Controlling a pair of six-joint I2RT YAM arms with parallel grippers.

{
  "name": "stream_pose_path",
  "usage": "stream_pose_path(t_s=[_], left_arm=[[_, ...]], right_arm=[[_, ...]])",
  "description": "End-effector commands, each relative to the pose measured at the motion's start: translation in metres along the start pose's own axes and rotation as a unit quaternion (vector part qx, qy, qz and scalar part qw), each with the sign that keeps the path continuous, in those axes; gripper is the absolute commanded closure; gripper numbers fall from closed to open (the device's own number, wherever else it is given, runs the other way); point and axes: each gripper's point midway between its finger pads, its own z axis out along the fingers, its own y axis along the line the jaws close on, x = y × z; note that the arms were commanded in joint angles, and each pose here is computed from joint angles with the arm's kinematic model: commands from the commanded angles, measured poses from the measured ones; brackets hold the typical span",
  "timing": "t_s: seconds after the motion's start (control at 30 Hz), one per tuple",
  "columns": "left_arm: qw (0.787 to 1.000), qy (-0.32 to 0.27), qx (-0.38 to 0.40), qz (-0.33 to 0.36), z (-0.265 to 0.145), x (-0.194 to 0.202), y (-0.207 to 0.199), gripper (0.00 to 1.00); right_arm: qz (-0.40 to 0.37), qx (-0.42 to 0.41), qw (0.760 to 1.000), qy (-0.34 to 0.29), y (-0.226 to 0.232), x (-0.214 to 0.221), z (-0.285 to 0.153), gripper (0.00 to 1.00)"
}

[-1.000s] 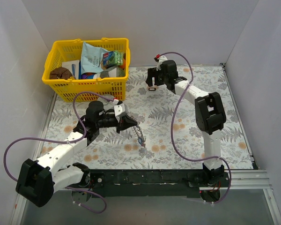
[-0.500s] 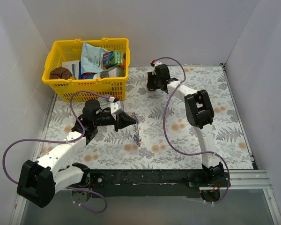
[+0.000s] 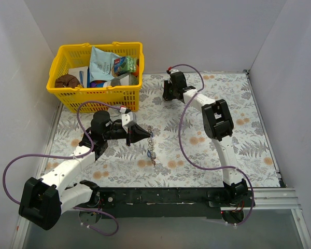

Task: Put the keys on the keyring

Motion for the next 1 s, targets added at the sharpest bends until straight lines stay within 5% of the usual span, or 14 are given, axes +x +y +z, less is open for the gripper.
stream_pose_path(t_s=[0.0, 0.97], left_arm=[[1.000, -0.018, 0.003, 0.025, -0.003, -0.013, -0.003, 1.00], [0.999, -0.021, -0.003, 0.027, -0.005, -0.016, -0.004, 1.00]], right_arm=[[0.009, -0.003, 1.000, 0.020, 0.000, 0.012, -0.004, 0.66], [0.018, -0.047, 0.991, 0.124, 0.009, 0.130, -0.107, 0.80]])
